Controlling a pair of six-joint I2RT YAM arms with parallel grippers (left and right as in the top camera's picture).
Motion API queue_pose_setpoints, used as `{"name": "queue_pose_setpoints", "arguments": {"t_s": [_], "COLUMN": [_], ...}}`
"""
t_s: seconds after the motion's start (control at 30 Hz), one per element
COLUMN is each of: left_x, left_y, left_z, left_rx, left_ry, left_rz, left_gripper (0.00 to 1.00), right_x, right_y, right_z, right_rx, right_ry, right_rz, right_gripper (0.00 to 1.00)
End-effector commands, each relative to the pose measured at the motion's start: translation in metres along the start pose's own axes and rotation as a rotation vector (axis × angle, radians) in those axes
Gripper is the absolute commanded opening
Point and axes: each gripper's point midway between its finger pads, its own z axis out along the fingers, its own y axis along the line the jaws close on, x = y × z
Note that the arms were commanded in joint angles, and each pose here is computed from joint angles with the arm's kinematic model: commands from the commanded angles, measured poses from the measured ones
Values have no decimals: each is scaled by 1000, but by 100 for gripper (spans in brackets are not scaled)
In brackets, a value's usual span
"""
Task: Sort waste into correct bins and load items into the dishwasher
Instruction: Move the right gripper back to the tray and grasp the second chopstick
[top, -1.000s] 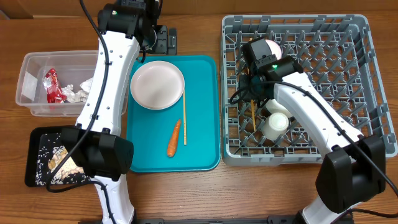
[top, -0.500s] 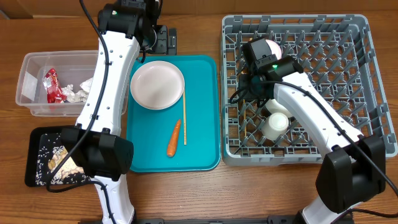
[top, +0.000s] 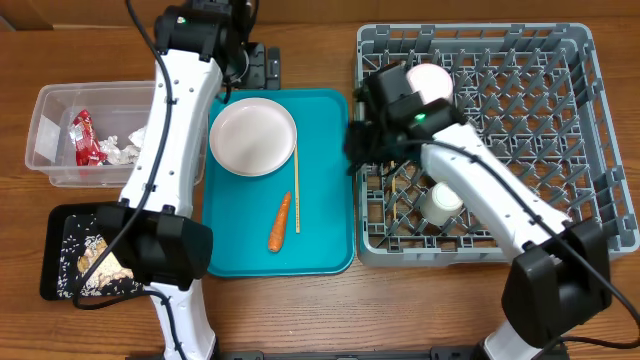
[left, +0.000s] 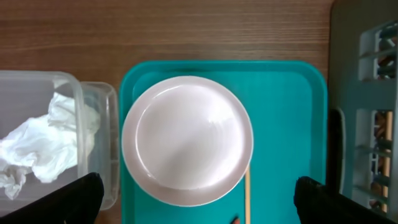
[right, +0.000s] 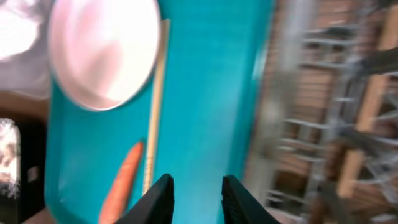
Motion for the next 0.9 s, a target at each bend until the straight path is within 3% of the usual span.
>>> {"name": "queue_pose_setpoints", "arguments": {"t_s": [0.0, 0.4, 0.73, 0.87], "left_x": [-7, 18, 26, 26], "left_y": [36, 135, 142, 142], "left_z": [2, -3, -5, -5], "left_rx": [-1, -39, -23, -23], "left_ry": [5, 109, 139, 142], "left_rz": [-112, -323, -341, -341], "left_gripper": [100, 100, 100, 100], "right_x": [0, 3, 20, 30], "right_y": [28, 80, 62, 50], "right_z": [-2, 13, 76, 105], "right_rx": [17, 13, 127, 160], "right_ry": [-48, -160, -98, -52], "right_rz": [-1, -64, -85, -83], "right_gripper": [33, 36, 36, 31]}}
